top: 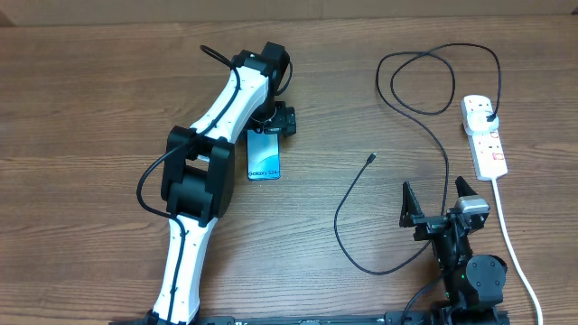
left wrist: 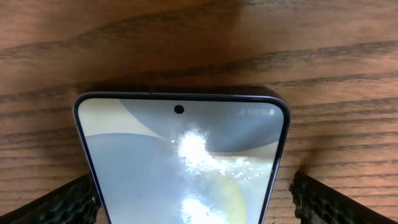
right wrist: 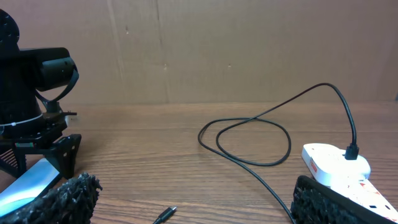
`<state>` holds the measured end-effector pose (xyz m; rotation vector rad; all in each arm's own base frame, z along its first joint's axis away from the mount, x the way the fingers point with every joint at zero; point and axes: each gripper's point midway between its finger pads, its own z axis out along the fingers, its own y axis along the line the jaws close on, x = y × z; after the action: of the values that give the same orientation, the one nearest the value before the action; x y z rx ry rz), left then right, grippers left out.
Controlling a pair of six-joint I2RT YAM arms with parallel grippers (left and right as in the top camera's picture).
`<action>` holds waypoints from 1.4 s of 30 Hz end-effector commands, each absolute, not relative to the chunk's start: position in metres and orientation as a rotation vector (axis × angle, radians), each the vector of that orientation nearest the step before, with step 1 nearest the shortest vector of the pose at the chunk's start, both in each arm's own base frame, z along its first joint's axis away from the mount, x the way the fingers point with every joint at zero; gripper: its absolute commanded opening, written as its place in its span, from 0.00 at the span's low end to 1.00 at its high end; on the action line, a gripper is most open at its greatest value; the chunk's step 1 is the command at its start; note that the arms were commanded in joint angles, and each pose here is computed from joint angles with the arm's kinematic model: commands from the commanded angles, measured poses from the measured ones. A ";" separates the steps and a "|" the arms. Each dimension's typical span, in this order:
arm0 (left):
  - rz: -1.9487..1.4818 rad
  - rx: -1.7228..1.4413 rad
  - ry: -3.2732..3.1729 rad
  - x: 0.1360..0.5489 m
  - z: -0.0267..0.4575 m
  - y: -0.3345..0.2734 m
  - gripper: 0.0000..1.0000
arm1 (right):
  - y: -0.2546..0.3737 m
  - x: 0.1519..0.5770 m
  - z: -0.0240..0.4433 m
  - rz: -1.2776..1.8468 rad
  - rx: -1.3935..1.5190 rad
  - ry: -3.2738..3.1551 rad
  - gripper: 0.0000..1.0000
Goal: Plug charger to phone and switch on socket
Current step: 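Lower the left gripper and grasp the smartphone's top edge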
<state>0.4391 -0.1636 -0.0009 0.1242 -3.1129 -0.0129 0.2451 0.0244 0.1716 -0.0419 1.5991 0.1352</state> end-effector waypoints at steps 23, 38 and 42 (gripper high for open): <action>-0.157 0.057 -2.801 0.355 -0.070 -0.147 1.00 | 0.024 0.245 0.169 0.136 -0.038 1.598 1.00; -0.175 0.053 -2.879 0.372 -0.075 -0.147 0.95 | 0.024 0.245 0.169 0.136 -0.038 1.598 1.00; -0.177 0.053 -2.874 0.371 -0.075 -0.146 0.88 | 0.024 0.245 0.169 0.136 -0.038 1.598 1.00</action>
<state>0.3982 -0.1636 -0.0048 0.0697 -3.0055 -0.0109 0.2451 0.0244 0.1714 -0.0421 1.5998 0.1348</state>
